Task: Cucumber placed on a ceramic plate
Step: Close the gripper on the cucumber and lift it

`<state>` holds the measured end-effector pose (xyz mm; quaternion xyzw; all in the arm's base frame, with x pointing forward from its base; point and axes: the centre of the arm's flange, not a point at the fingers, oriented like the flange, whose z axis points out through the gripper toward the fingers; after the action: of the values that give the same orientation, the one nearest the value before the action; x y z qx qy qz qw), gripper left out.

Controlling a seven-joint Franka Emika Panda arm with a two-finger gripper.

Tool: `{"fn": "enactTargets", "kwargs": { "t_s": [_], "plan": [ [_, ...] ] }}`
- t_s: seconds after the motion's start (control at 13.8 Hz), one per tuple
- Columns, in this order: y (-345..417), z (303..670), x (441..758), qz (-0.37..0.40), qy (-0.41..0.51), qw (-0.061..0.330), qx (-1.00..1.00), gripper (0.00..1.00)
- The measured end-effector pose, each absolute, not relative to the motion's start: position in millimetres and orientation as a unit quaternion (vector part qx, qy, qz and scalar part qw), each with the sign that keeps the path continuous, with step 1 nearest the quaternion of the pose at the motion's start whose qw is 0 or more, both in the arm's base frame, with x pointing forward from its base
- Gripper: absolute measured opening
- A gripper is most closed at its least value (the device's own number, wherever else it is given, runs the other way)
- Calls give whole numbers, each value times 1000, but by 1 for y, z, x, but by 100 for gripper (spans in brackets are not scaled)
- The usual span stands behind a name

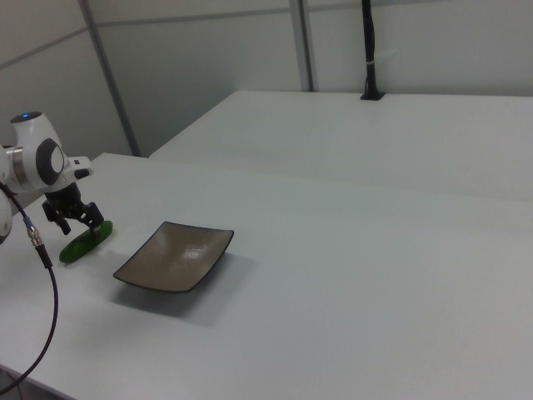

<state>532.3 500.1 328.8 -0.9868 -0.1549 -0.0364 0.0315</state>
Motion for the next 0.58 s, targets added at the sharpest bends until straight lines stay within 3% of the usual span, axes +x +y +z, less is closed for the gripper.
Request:
{"fn": "enactTargets", "kwargs": {
  "t_s": [0.14, 0.29, 0.43, 0.58],
  "plan": [
    [508, 315, 529, -35, -165, 22, -985, 95],
    [509, 315, 529, -36, -165, 22, -985, 63],
    [508, 316, 531, -38, -161, 23, -986, 45],
    [508, 317, 532, -38, -158, 23, -986, 45]
  ]
}}
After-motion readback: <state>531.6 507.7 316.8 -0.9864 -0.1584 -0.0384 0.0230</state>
